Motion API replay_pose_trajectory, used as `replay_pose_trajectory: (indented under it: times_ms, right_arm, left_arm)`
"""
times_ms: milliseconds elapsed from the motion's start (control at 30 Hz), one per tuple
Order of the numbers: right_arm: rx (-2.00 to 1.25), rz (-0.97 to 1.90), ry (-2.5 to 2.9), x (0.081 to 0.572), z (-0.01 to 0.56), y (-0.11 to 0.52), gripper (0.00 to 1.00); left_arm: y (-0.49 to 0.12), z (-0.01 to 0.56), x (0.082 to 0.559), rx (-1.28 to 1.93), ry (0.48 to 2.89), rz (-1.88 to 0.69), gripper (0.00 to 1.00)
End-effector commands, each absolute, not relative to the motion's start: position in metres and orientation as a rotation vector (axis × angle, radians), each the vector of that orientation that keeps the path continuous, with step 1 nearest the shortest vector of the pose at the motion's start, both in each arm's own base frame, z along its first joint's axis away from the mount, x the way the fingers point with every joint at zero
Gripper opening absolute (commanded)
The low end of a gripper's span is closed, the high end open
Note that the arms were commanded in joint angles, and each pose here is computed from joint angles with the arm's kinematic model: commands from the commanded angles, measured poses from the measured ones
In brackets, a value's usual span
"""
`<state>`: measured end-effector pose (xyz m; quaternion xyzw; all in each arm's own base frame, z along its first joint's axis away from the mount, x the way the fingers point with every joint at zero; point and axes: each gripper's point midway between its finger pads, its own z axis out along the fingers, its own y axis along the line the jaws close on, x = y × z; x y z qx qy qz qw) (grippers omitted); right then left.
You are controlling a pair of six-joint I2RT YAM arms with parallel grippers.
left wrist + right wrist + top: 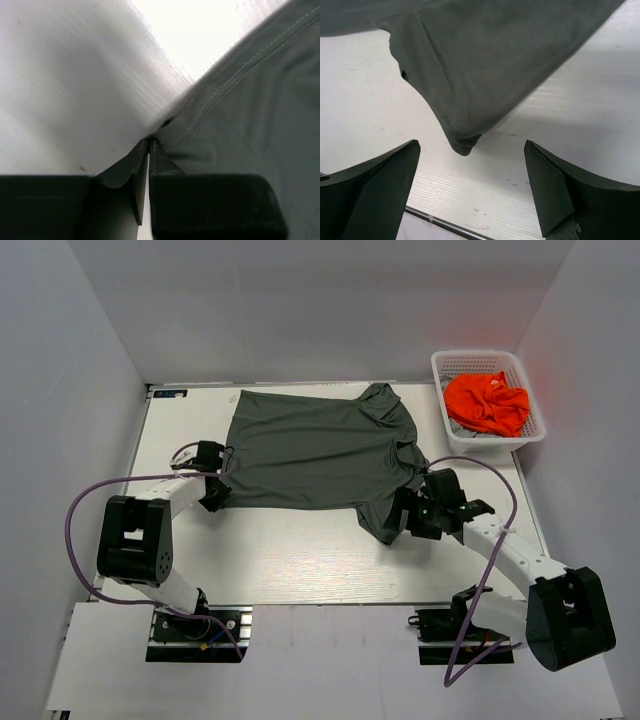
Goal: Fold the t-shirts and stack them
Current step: Grap the side of the flattened tshirt closest away from the robot with both arms
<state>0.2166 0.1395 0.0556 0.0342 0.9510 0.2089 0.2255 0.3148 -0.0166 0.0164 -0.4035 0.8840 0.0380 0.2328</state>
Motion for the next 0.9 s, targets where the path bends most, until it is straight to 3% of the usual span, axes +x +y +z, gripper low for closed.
replay_pose_trajectory:
  times_ms: [0,200,300,333,433,500,667,800,867]
  right_arm:
    - [0.138,0.542,2.679,0.208,0.049,0.142,0.9]
    - [0.14,0.587,2.723,0.198,0.037,0.157,0.9]
    - [0.14,0.566,2.738,0.198,0.035,0.159,0.9]
    - [0.141,0.56,2.74,0.198,0.035,0.16,0.9]
    - [0.158,0.552,2.745,0.198,0.034,0.165,0.72]
    - [0.171,0.517,2.764,0.197,0.029,0.163,0.65]
    - [0.253,0.451,2.781,0.2,0.017,0.161,0.64]
    - [0.317,0.42,2.723,0.215,0.015,0.159,0.52]
    - [0.316,0.44,2.702,0.221,0.018,0.163,0.36]
  left_arm:
    - [-0.019,0.01,0.316,-1.103,2.442,0.083,0.18]
    - [-0.019,0.004,0.314,-1.095,2.464,0.1,0.18]
    - [-0.019,0.006,0.315,-1.095,2.464,0.1,0.09]
    - [-0.019,0.009,0.316,-1.093,2.455,0.092,0.0]
    - [-0.017,0.017,0.318,-1.074,2.417,0.077,0.0]
    - [-0.016,0.018,0.316,-1.048,2.405,0.066,0.0]
    - [-0.027,0.033,0.322,-0.929,2.323,-0.068,0.0]
    - [-0.034,0.044,0.324,-0.889,2.293,-0.126,0.0]
    - [-0.032,0.048,0.325,-0.89,2.278,-0.12,0.0]
